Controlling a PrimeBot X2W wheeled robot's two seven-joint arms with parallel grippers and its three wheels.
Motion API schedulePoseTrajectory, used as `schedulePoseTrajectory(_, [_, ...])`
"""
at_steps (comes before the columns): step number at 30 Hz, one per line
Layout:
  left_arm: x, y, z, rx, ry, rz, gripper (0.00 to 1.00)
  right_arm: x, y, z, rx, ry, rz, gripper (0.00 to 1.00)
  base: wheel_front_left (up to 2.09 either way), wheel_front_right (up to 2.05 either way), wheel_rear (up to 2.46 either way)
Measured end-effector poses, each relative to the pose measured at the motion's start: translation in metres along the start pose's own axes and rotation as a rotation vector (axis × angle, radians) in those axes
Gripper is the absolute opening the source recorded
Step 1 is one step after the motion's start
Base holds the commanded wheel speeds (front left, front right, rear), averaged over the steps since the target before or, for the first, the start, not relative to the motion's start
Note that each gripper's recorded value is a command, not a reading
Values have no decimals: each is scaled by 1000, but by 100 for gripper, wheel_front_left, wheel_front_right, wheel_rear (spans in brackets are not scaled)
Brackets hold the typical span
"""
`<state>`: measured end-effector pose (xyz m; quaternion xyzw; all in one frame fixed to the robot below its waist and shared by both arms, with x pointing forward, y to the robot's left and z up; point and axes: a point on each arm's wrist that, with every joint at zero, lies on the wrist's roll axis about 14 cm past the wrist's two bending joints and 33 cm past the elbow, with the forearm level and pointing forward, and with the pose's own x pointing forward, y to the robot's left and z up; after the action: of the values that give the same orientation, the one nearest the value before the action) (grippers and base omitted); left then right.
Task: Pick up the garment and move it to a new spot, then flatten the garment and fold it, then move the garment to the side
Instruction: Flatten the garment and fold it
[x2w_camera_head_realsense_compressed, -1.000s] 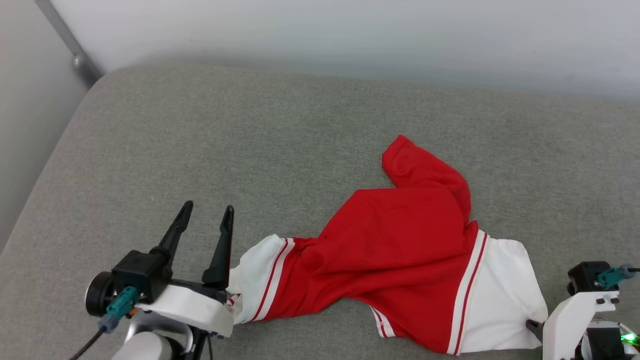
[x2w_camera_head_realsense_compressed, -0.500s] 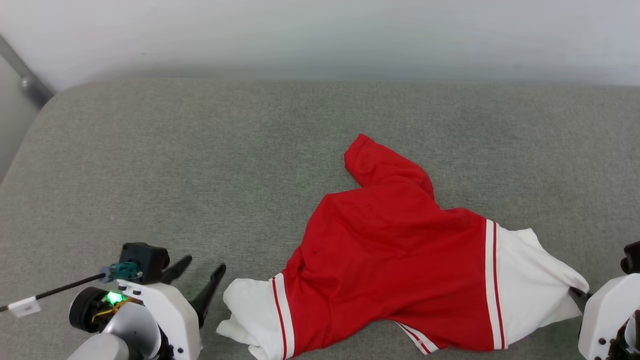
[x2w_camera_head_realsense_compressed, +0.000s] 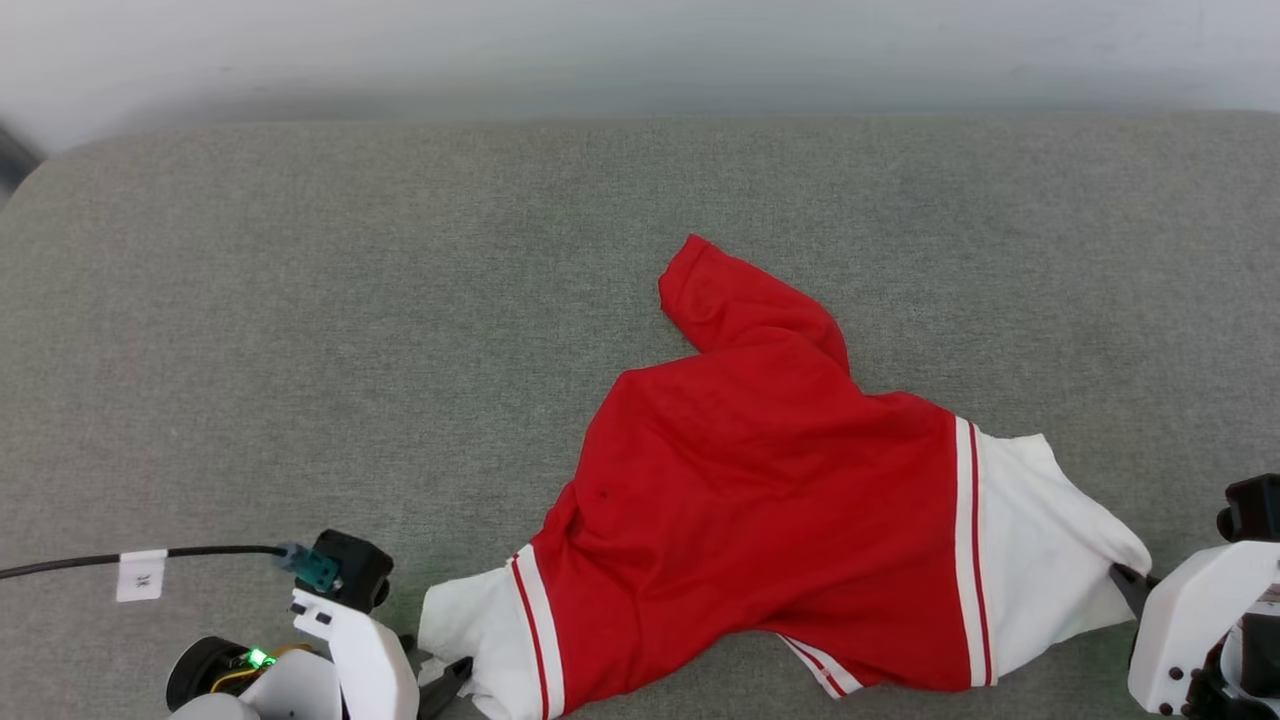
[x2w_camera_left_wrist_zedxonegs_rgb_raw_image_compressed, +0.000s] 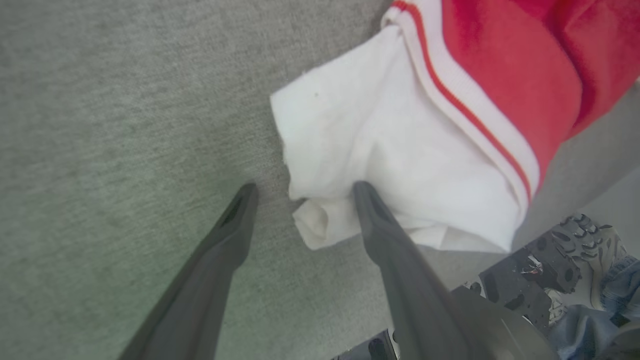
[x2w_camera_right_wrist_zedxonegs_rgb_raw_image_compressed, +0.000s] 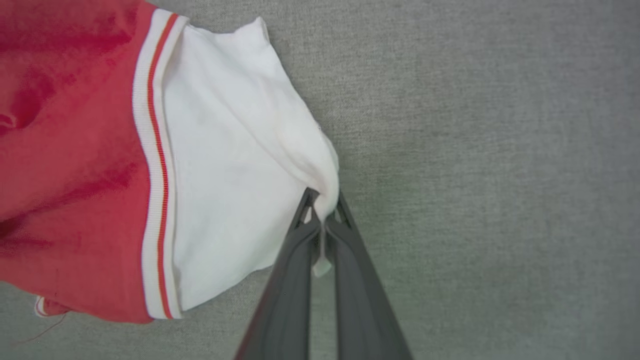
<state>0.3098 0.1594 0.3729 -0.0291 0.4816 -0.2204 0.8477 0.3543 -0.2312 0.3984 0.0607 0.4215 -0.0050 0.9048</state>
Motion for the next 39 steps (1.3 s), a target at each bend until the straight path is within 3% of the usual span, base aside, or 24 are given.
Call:
schedulePoseTrajectory(1, [2, -2, -2, 0, 13, -5, 100, 0, 1, -1, 3, 1, 1, 0, 0, 0, 0])
schedulePoseTrajectory(2, [5, -4, -3, 0, 29, -16, 84, 1, 1, -1, 5, 2, 2, 0, 0, 0, 0])
schedulePoseTrajectory(3, [7, -5, -4, -2, 42, -20, 48, 0, 1, -2, 7, 1, 1, 0, 0, 0, 0])
schedulePoseTrajectory(5, [10, -7, -6, -7, 51, -24, 0, 0, 1, -1, 7, -4, 1, 0, 0, 0, 0])
schedulePoseTrajectory(10, [11, -11, -4, 1, 14, -16, 0, -5, 1, 7, -2, -45, 2, 0, 0, 0, 0])
schedulePoseTrajectory(13, [-12, 11, 39, 22, -224, 131, 0, -19, 7, 29, -48, -149, 18, 0, 0, 0, 0])
schedulePoseTrajectory(18, [-43, 20, 83, 56, -422, 230, 0, -34, 11, 57, -87, -268, 29, 0, 0, 0, 0])
schedulePoseTrajectory(29, [-127, 17, 222, 123, -870, 313, 0, -73, 15, 166, -150, -557, 14, 0, 0, 0, 0])
schedulePoseTrajectory(39, [-171, 29, 330, 76, -1160, 306, 0, -98, 21, 275, -181, -790, -5, 0, 0, 0, 0])
